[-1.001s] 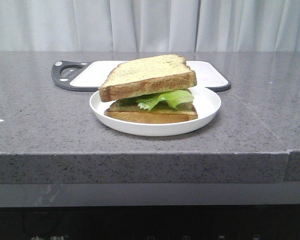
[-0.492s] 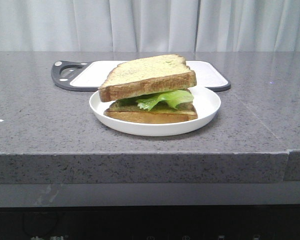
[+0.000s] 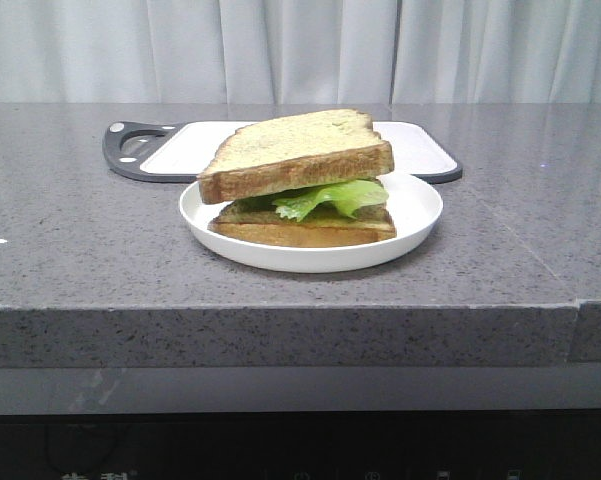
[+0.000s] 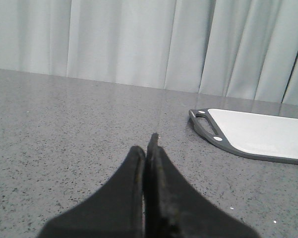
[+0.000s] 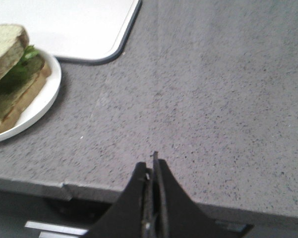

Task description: Left arm grabs bread, right arm adds lettuce

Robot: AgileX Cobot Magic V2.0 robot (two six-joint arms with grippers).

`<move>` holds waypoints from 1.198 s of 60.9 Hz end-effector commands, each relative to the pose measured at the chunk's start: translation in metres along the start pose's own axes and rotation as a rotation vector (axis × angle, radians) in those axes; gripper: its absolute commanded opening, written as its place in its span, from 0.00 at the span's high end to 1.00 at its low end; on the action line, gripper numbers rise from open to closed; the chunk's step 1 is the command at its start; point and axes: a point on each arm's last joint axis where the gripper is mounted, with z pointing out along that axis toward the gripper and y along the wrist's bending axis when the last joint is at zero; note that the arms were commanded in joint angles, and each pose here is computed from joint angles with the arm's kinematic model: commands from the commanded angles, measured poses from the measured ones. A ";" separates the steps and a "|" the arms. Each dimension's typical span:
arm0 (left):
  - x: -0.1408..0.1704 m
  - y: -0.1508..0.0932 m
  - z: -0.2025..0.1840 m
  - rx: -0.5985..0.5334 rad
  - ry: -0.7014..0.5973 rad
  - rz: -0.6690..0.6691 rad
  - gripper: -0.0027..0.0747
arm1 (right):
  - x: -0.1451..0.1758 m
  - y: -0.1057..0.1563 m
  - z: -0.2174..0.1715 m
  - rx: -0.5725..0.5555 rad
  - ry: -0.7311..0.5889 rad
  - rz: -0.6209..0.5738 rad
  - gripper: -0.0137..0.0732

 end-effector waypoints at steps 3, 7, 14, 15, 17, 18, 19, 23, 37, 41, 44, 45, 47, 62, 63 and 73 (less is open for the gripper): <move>-0.006 0.000 -0.002 0.008 -0.096 -0.006 0.99 | 0.021 -0.004 0.004 0.016 -0.231 0.013 0.98; -0.006 0.000 -0.002 0.008 -0.096 -0.006 0.99 | 0.041 -0.006 0.008 0.024 -0.289 0.029 0.98; -0.006 0.000 -0.002 0.008 -0.096 -0.006 0.99 | 0.068 -0.008 0.014 0.023 -0.356 0.058 0.98; -0.006 0.000 -0.002 0.008 -0.096 -0.006 0.99 | 0.070 -0.009 0.014 0.022 -0.367 0.059 0.98; -0.006 0.000 -0.002 0.008 -0.096 -0.006 0.99 | 0.075 -0.009 0.015 0.021 -0.377 0.059 0.98; -0.006 0.000 -0.002 0.008 -0.096 -0.006 0.99 | 0.078 -0.009 0.015 0.021 -0.383 0.059 0.98; -0.006 0.000 -0.002 0.008 -0.096 -0.006 0.99 | 0.080 -0.009 0.016 0.020 -0.388 0.059 0.98; -0.006 0.000 -0.002 0.008 -0.096 -0.006 0.99 | 0.087 -0.010 0.018 0.021 -0.409 0.058 0.98; -0.006 0.000 -0.002 0.008 -0.094 -0.006 0.99 | 0.091 -0.010 0.021 0.020 -0.421 0.058 0.98; -0.006 0.000 -0.002 0.008 -0.094 -0.006 0.99 | 0.091 -0.010 0.021 0.020 -0.421 0.058 0.98; -0.006 0.000 -0.002 0.008 -0.094 -0.006 0.99 | 0.091 -0.010 0.021 0.020 -0.420 0.058 0.98; -0.006 0.000 -0.002 0.008 -0.094 -0.006 0.99 | 0.091 -0.010 0.021 0.020 -0.420 0.058 0.98; -0.006 0.000 -0.002 0.008 -0.094 -0.006 0.99 | 0.091 -0.010 0.021 0.020 -0.420 0.058 0.98; -0.006 0.000 -0.002 0.008 -0.094 -0.006 0.99 | 0.091 -0.010 0.021 0.020 -0.420 0.058 0.98; -0.006 0.000 -0.002 0.008 -0.094 -0.006 0.99 | 0.091 -0.010 0.021 0.020 -0.420 0.058 0.98; -0.006 0.000 -0.002 0.008 -0.094 -0.006 0.99 | 0.091 -0.010 0.021 0.020 -0.420 0.058 0.98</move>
